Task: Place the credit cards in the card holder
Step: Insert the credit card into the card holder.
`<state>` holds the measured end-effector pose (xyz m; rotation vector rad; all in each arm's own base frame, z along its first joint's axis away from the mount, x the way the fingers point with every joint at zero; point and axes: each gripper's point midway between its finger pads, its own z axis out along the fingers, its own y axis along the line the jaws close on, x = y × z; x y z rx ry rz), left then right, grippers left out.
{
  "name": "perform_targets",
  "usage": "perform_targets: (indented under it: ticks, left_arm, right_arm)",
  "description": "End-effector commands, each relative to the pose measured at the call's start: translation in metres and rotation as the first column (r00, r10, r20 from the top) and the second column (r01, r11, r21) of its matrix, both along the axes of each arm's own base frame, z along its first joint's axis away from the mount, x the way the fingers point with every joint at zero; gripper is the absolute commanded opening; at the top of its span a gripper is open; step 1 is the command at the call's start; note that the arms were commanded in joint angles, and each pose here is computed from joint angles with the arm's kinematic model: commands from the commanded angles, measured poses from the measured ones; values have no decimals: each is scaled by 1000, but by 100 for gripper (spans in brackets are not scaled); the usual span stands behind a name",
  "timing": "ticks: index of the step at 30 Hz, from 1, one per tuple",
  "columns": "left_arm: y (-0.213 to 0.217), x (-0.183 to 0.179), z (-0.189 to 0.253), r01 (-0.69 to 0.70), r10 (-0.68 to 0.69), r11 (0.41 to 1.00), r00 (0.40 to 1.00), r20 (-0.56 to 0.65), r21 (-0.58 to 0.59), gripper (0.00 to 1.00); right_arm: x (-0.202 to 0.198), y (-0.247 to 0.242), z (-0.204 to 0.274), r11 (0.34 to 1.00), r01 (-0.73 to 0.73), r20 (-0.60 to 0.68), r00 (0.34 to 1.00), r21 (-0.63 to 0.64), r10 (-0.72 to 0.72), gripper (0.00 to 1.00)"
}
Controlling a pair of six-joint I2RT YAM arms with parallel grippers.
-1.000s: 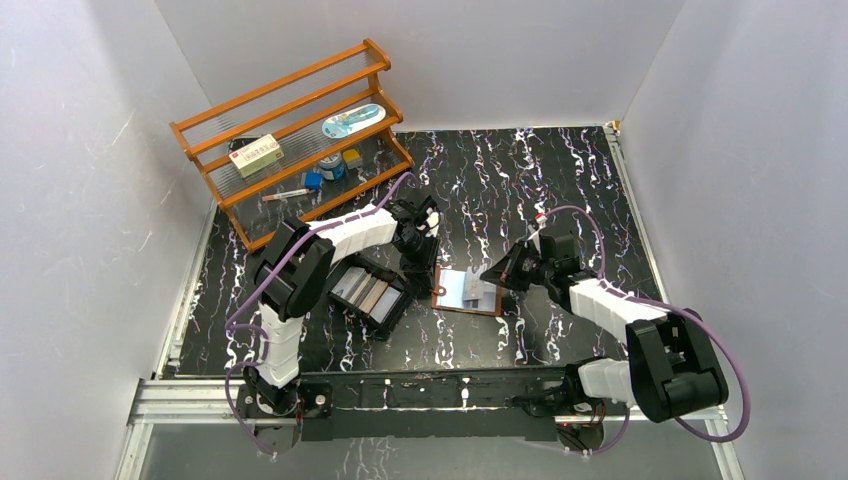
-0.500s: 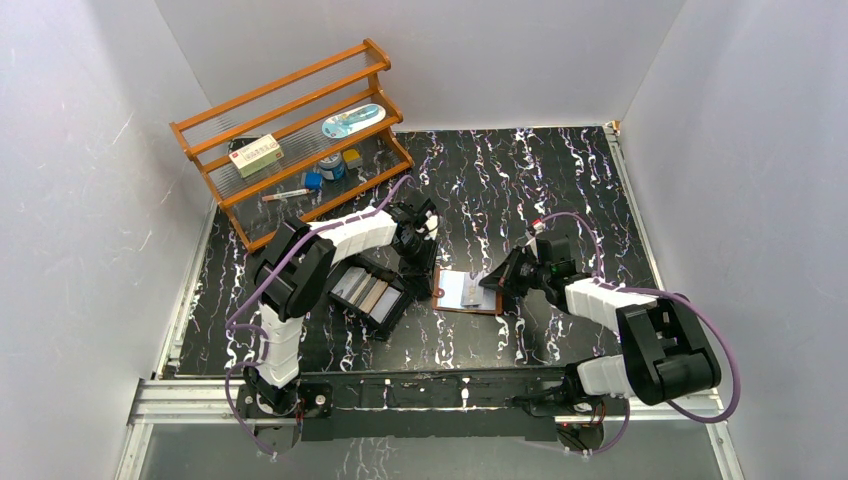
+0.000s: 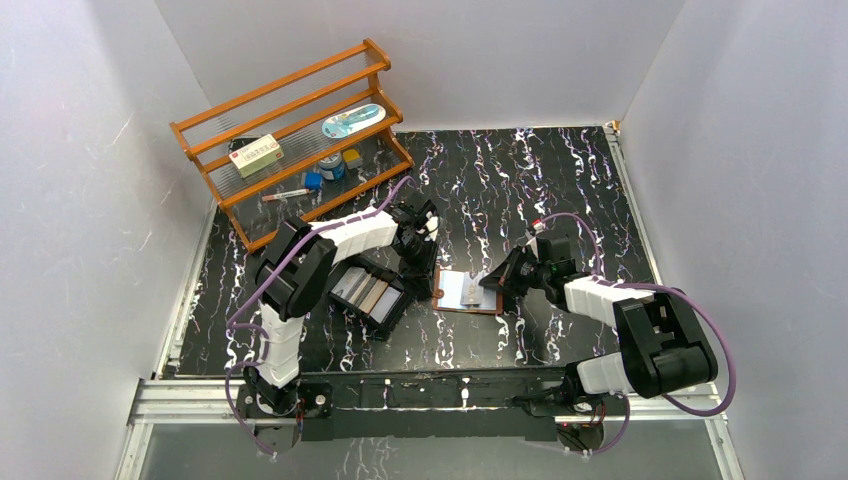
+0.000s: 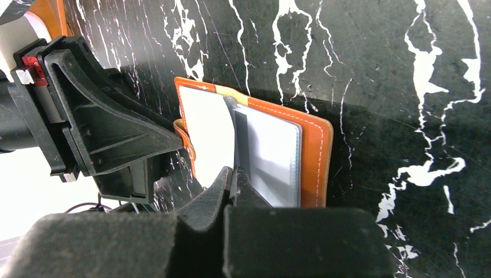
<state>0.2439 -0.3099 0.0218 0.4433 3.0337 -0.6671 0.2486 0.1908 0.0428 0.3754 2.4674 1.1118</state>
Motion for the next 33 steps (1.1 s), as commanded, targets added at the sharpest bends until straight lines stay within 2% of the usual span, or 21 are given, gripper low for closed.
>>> perform_targets:
  ticks: [1, 4, 9, 19, 33]
  left_arm:
    - [7, -8, -4, 9, -8, 999, 1000, -24, 42, 18]
    - [7, -8, -5, 13, -12, 999, 1000, -24, 44, 18]
    - [7, -7, -4, 19, -18, 999, 1000, -18, 44, 19]
    - [10, -7, -9, 24, -22, 998, 999, -23, 60, 19]
    - [10, -6, -8, 25, -23, 997, 999, -23, 67, 19]
  right_arm:
    - [11, -4, 5, 1000, 23, 1, 1000, -8, -23, 0]
    - [1, 7, 10, 997, -48, -31, 998, 55, 49, 0]
    - [-4, 8, 9, 996, -62, -67, 996, 67, 67, 0]
    - [-6, 0, 6, 996, -38, -149, 988, 78, 49, 0]
    - [2, -7, 12, 998, -3, -166, 986, 59, 13, 0]
